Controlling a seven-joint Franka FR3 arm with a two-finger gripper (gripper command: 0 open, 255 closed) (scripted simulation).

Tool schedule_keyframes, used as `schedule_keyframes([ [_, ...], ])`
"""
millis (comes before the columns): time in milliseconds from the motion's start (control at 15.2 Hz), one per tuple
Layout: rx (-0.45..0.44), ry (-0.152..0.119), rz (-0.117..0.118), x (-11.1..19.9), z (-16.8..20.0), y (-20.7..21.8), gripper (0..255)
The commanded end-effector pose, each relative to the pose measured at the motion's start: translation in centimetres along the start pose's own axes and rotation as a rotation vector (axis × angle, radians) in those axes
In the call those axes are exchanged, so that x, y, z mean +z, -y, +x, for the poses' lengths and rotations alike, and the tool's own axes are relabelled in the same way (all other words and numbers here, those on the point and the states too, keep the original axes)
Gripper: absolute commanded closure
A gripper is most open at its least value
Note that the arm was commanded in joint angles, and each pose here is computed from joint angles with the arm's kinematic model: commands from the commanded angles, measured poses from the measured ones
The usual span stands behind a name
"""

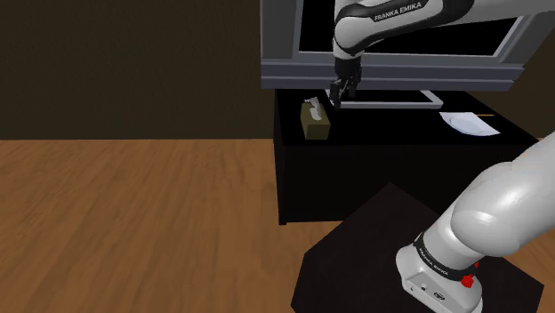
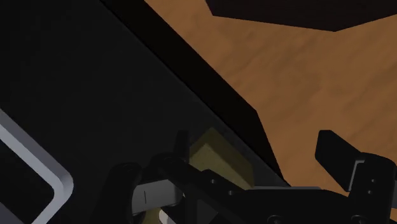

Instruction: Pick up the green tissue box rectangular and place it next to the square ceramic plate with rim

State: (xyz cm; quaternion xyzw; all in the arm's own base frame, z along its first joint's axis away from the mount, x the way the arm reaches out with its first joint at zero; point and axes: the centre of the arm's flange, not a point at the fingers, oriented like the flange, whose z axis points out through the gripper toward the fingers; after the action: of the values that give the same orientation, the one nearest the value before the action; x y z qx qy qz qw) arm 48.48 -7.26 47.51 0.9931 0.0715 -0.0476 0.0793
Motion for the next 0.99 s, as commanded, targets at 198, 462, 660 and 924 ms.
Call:
schedule_keyframes([
  [198,-0.077,-0.002,-0.079,2.2,6.0,-1.1,0],
  [462,-0.138,-0.004,-0.141,3.7,10.7,-1.7,0],
  [660,-0.183,-0.005,-0.187,4.8,14.2,-2.1,0],
  [924,-0.243,-0.006,-0.249,6.2,19.0,-2.4,0],
])
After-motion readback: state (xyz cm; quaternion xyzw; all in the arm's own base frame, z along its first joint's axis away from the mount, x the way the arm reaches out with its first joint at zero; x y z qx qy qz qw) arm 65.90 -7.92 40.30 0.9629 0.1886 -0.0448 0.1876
